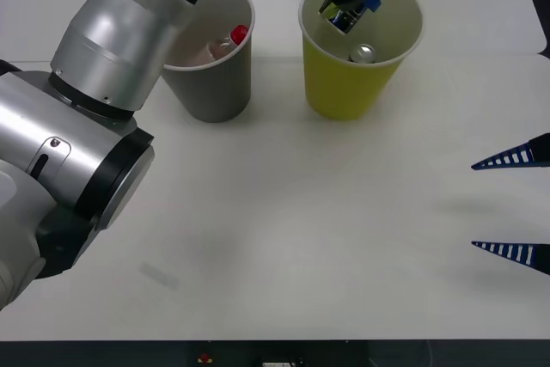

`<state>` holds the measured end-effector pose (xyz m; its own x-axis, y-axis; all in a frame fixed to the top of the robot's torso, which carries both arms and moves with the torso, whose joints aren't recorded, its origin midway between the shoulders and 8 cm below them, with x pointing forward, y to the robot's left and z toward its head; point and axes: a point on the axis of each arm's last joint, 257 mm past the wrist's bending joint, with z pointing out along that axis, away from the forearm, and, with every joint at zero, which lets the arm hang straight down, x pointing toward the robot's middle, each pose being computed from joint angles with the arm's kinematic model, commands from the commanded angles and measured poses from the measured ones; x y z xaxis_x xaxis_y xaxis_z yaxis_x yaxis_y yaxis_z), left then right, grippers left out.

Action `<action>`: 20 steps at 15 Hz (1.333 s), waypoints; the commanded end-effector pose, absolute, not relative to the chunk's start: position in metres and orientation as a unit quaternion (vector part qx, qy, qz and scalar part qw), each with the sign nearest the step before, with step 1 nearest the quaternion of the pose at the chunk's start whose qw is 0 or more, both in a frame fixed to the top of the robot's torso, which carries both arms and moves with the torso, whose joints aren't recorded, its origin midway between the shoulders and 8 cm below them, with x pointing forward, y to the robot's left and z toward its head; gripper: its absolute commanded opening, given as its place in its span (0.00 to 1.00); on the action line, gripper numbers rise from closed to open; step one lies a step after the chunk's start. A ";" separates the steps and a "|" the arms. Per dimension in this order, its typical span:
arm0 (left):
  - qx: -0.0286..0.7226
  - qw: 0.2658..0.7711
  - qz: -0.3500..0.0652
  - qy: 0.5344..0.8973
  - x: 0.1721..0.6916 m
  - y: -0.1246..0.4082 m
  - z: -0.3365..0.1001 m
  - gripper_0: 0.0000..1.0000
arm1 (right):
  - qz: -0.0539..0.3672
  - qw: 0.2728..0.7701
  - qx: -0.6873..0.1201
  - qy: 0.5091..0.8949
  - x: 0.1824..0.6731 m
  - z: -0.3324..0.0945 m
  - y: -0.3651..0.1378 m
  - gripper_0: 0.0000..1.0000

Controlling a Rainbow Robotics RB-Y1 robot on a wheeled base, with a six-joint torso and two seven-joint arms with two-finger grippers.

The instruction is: Put the can into the green bin and the plastic bottle into the gray bin

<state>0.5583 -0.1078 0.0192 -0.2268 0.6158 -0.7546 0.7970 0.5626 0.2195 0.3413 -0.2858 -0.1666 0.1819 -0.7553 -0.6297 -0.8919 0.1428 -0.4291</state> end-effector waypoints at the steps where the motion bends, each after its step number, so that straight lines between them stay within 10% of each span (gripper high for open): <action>1: 0.452 0.444 -0.107 0.766 0.571 -0.123 0.010 0.00 | 0.083 0.411 -0.649 0.634 0.341 -0.167 -0.286 1.00; 9: 0.451 0.457 -0.087 0.762 0.589 -0.122 -0.001 0.04 | 0.083 0.411 -0.649 0.634 0.341 -0.167 -0.286 1.00; 10: 0.453 0.457 -0.084 0.761 0.590 -0.122 -0.002 0.38 | 0.083 0.411 -0.649 0.634 0.341 -0.167 -0.286 1.00; 11: 0.455 0.455 -0.080 0.761 0.590 -0.121 -0.003 0.93 | 0.083 0.411 -0.649 0.634 0.341 -0.167 -0.286 1.00; 12: 0.456 0.451 -0.074 0.764 0.590 -0.117 -0.006 1.00 | 0.083 0.411 -0.649 0.634 0.341 -0.167 -0.286 1.00; 20: 0.503 0.448 -0.087 0.735 0.564 -0.089 0.012 1.00 | 0.083 0.411 -0.649 0.634 0.341 -0.167 -0.286 1.00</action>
<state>0.5684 -0.0951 0.0092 -0.1120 0.6554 -0.7469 0.8102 0.4955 0.3132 0.3413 -0.2858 -0.1666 0.1819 -0.7553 -0.6297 -0.8919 0.1429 -0.4290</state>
